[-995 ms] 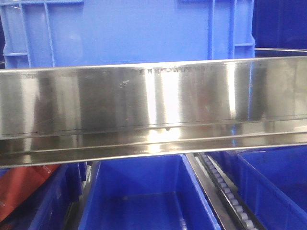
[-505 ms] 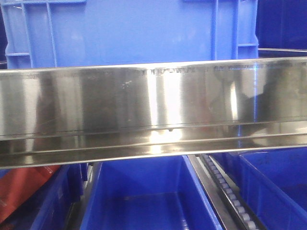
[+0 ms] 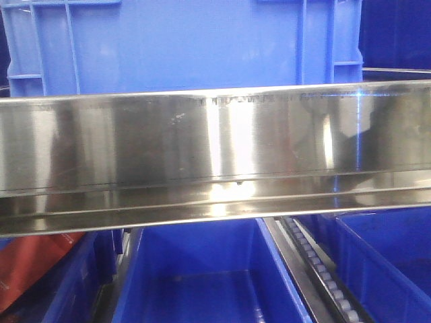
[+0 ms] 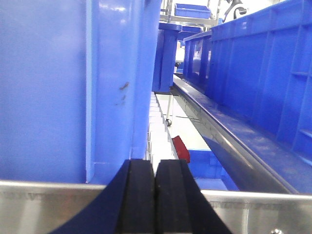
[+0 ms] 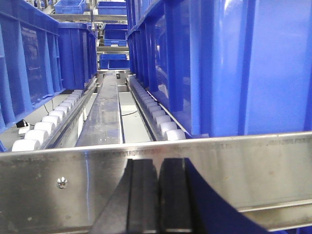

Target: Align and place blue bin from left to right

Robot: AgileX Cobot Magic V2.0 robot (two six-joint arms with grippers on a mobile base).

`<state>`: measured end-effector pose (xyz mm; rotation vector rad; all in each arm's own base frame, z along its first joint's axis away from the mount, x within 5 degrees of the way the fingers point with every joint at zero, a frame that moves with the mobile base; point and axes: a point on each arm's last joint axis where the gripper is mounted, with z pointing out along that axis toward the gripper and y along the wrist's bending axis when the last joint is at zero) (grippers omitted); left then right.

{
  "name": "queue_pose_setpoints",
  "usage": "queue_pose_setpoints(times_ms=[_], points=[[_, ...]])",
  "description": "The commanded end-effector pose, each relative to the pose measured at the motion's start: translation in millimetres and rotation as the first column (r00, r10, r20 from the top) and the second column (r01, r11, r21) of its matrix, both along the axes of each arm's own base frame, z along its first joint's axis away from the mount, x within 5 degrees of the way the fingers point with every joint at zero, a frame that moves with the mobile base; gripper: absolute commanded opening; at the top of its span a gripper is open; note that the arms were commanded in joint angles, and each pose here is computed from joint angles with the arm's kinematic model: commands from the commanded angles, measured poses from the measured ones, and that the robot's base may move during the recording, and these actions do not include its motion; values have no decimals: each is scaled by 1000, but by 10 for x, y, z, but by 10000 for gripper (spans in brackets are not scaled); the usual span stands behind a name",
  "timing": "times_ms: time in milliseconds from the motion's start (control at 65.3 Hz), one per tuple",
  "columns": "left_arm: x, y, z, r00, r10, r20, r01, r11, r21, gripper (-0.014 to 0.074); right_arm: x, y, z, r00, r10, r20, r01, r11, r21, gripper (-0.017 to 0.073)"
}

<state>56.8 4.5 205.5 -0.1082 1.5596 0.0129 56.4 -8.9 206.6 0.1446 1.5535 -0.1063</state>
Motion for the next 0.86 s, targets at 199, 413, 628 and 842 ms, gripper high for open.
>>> queue_pose_setpoints(times_ms=[199, 413, 628, 842], points=[[-6, -1, 25, 1000, 0, 23, 0, 1000, -3, -111, -7, -2, 28, 1000, -3, 31, 4, 1000, -15, -162], [-6, -1, 25, 1000, 0, 23, 0, 1000, -3, -111, -7, -2, 28, 1000, -3, 31, 4, 1000, -15, -162], [-6, -1, 25, 1000, 0, 23, 0, 1000, -3, -111, -7, -2, 28, 1000, -3, 31, 4, 1000, -15, -162], [-6, -1, 25, 1000, 0, 23, 0, 1000, -3, -111, -7, -2, 28, 1000, -3, 31, 4, 1000, -15, -162]])
